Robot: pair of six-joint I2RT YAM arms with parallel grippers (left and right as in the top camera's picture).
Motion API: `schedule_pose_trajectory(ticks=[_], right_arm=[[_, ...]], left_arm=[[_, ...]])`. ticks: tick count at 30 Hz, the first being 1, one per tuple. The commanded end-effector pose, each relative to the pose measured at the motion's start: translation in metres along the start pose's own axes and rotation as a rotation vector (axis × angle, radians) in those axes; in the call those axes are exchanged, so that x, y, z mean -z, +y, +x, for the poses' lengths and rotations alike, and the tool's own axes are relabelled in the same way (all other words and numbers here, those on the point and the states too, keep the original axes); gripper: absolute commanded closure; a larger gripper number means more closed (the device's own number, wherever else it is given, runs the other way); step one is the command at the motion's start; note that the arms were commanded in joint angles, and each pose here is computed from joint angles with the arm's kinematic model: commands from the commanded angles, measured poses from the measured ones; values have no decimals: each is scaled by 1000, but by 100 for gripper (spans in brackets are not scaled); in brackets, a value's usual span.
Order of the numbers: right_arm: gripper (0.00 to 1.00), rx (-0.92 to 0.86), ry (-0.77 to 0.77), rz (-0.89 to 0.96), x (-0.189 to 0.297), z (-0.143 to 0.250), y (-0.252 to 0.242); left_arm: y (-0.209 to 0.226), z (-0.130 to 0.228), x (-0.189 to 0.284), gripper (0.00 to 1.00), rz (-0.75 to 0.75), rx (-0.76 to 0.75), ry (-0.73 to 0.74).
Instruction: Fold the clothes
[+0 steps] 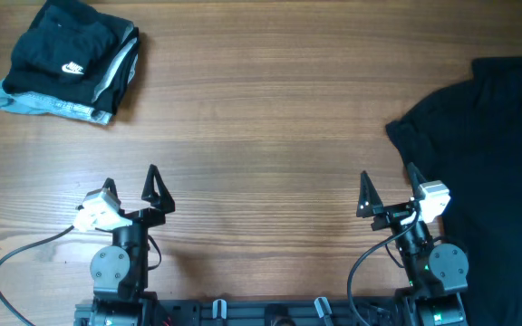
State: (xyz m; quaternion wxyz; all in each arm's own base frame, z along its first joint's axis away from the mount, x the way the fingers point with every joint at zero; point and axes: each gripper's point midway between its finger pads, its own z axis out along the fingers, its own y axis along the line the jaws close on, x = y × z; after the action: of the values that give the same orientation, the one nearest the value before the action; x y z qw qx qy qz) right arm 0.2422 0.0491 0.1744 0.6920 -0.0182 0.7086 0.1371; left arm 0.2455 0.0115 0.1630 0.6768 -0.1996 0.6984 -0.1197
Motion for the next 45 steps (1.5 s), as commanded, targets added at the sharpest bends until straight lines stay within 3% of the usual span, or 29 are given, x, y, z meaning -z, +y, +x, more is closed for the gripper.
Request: schedule_pose_trajectory(ticks=[1, 25, 28, 31, 33, 37, 39, 45], right_arm=[[0, 12, -2, 16, 0, 0, -3], [0, 12, -12, 14, 0, -2, -3], [0, -90, 2, -14, 0, 1, 2], [0, -279, 3, -56, 0, -1, 9], [0, -282, -41, -185, 3, -19, 31], [0, -134, -161, -318, 21, -83, 61], [0, -110, -124, -296, 19, -99, 62], [0, -144, 212, -92, -34, -137, 44]], left_arm=[[4, -1, 0, 0, -17, 6, -12], [4, -1, 0, 0, -17, 6, -12], [3, -2, 0, 0, -9, 10, -15], [-14, 8, 1, 0, 89, 10, 41], [-46, -3, 6, 0, 260, 15, 19], [-79, -68, 25, 0, 375, 17, -170], [-82, -74, 25, 0, 346, 8, -112], [-100, -93, -4, 0, 236, -105, 146]])
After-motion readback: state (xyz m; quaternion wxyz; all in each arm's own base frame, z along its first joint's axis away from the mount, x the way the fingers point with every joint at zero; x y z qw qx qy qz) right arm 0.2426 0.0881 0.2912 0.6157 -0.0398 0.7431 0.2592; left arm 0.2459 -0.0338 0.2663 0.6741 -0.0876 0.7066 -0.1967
